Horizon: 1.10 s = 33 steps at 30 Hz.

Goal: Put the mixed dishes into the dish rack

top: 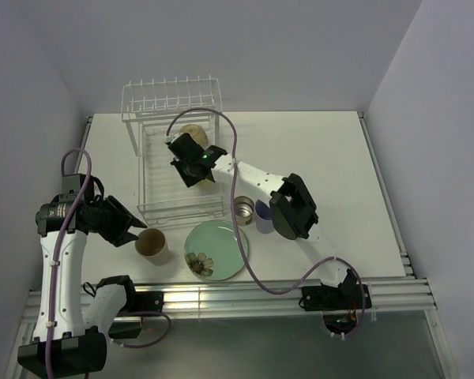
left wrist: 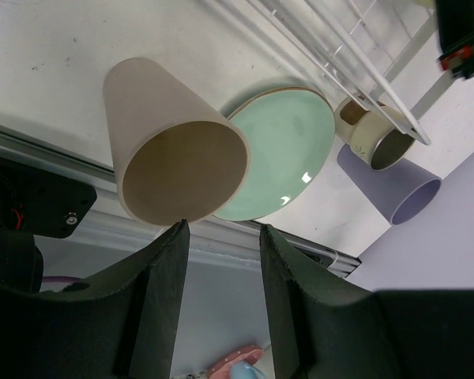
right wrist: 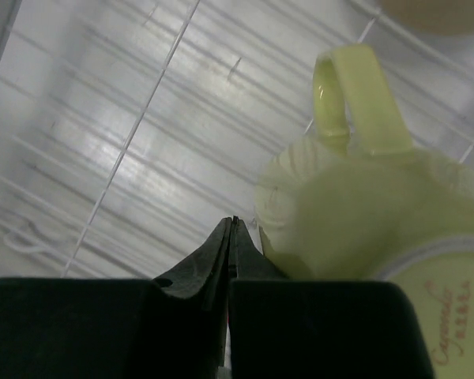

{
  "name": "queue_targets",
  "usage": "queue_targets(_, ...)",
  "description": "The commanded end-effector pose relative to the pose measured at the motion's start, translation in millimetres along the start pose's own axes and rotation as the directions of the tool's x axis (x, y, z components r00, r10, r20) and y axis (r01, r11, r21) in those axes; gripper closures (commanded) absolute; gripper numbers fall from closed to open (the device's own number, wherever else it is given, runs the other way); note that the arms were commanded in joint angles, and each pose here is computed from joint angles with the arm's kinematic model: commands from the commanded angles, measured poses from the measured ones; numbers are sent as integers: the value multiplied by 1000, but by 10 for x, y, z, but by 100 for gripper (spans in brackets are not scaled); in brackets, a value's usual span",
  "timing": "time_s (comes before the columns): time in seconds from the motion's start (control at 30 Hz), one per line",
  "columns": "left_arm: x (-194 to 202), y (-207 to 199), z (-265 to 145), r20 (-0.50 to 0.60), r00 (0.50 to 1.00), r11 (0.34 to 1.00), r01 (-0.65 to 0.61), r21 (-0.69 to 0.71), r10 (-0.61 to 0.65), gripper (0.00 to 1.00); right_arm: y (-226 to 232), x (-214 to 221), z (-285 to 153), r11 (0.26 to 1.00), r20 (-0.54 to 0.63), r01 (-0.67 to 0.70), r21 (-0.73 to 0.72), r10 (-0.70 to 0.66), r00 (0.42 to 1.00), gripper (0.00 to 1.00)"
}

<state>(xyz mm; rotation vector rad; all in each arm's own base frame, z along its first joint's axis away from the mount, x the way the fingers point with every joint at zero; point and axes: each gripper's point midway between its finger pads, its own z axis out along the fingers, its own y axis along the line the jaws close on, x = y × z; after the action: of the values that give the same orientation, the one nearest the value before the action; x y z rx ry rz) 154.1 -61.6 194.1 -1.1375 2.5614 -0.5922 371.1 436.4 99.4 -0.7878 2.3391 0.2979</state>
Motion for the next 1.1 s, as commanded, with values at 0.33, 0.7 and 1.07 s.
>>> queue_targets(0.33, 46, 296, 143, -19, 1000, 993, 2, -120, -4, 52, 23, -670, -262, 992, 179, -16, -123, 38, 983, 100)
queue_targets(0.7, 3, 457, 292, 1, 998, 977, 66, -201, -67, 48, 530, -772, -1262, 961, 279, 27, -275, 53, 959, 100)
queue_targets(1.07, 15, 421, 389, 11, 992, 978, 129, -166, -129, 47, 378, -400, -1453, 976, 258, 36, -215, 21, 966, 100)
